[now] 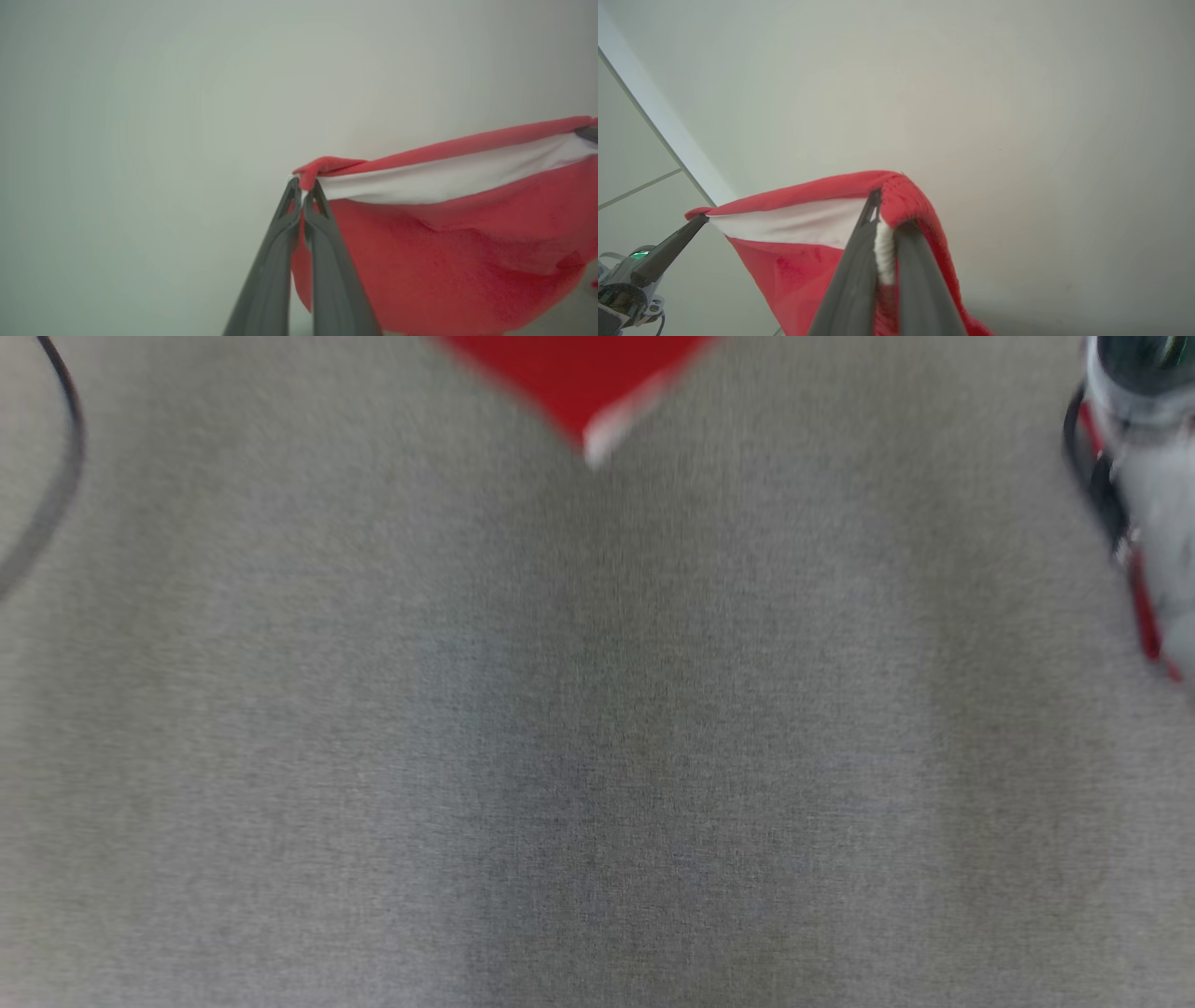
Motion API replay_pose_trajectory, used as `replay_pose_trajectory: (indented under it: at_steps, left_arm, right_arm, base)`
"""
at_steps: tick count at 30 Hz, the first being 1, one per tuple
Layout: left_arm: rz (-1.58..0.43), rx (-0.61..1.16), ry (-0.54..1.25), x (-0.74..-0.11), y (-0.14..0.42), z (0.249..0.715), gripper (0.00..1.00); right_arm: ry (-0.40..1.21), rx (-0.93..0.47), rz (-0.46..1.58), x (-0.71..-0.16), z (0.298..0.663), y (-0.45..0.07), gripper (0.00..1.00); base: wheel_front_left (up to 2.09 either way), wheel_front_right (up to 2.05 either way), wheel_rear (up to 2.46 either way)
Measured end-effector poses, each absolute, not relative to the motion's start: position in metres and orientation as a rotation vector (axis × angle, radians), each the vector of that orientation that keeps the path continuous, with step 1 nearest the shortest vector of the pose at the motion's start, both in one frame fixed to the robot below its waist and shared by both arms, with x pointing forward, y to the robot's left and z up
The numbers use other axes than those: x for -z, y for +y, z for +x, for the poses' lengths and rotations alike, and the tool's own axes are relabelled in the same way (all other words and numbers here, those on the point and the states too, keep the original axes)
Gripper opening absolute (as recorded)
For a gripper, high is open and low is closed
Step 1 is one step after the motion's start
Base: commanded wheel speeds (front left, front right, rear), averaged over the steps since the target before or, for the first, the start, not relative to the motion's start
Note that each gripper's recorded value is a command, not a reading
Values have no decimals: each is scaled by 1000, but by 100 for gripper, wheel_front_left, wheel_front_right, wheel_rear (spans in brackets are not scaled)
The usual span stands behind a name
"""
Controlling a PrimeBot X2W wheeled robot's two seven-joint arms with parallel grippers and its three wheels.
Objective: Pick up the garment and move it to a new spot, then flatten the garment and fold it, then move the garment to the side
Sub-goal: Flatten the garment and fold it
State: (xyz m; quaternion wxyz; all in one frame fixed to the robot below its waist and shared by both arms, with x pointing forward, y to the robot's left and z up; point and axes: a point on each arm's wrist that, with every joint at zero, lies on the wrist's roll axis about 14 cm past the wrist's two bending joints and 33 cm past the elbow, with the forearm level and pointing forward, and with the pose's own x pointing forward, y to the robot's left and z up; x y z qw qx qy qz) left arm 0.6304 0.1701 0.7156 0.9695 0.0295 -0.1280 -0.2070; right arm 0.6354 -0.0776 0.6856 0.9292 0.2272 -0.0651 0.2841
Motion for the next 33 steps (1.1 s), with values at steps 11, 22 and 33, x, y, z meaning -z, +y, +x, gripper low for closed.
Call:
replay_pose_trajectory:
  at_steps: [11, 22, 33]
  left_arm:
    - [-14, 353, -352, -726, 182, 687, 0]
    - [-93, 418, -218, -639, 166, 669, 0]
    - [-320, 425, -80, -556, 155, 571, 0]
  right_arm:
    - [-194, -551, 393, -678, 690, -73, 0]
    - [-68, -646, 352, -600, 659, -53, 0]
    - [153, -742, 471, -528, 547, -56, 0]
  base:
    - [0, 0, 0]
    - [0, 0, 0]
    - [0, 0, 0]
